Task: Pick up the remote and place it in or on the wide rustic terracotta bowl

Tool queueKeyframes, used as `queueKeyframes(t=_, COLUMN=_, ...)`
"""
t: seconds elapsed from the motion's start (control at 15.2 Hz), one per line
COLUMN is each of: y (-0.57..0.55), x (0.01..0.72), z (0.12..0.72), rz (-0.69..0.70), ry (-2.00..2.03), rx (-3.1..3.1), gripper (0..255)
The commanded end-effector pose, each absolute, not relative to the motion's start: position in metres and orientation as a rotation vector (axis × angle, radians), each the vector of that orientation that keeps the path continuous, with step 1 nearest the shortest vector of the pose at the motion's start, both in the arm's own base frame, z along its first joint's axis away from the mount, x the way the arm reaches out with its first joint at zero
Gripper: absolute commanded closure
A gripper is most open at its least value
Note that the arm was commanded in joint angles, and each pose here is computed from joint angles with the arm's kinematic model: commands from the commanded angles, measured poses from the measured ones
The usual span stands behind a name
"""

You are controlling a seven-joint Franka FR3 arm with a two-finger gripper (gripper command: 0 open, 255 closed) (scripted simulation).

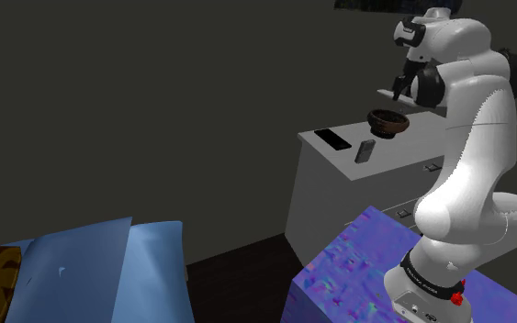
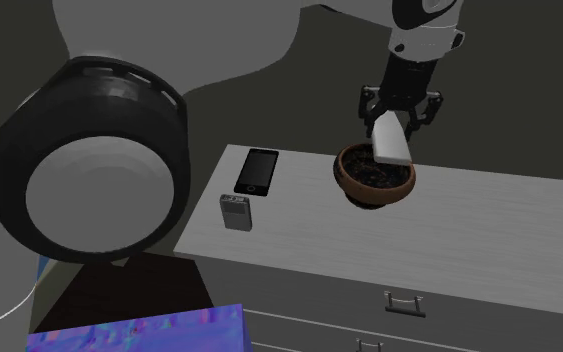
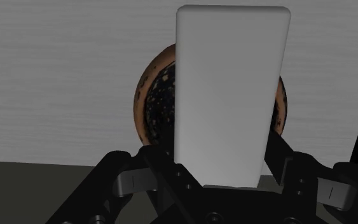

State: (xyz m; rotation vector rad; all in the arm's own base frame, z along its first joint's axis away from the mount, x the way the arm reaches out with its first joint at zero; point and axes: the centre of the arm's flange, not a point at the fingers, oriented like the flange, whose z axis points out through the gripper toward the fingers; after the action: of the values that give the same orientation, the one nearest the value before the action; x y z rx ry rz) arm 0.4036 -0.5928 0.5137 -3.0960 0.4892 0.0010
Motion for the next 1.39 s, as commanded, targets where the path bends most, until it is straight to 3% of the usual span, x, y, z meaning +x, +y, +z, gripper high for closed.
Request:
queueKeyframes(t=0.0, y=-0.598, x=0.405, z=0.504, rz=0.000, ry=0.486, rx=-3.096, gripper=255)
queueKeyframes(t=0.79, y=-0.598, x=0.405, z=0.440, rz=0.000, ry=0.486, rx=-3.096, gripper=255)
queueKeyframes(t=1.32, y=-0.598, x=0.405, z=0.440, rz=0.000, ry=0.486, rx=-3.096, gripper=255)
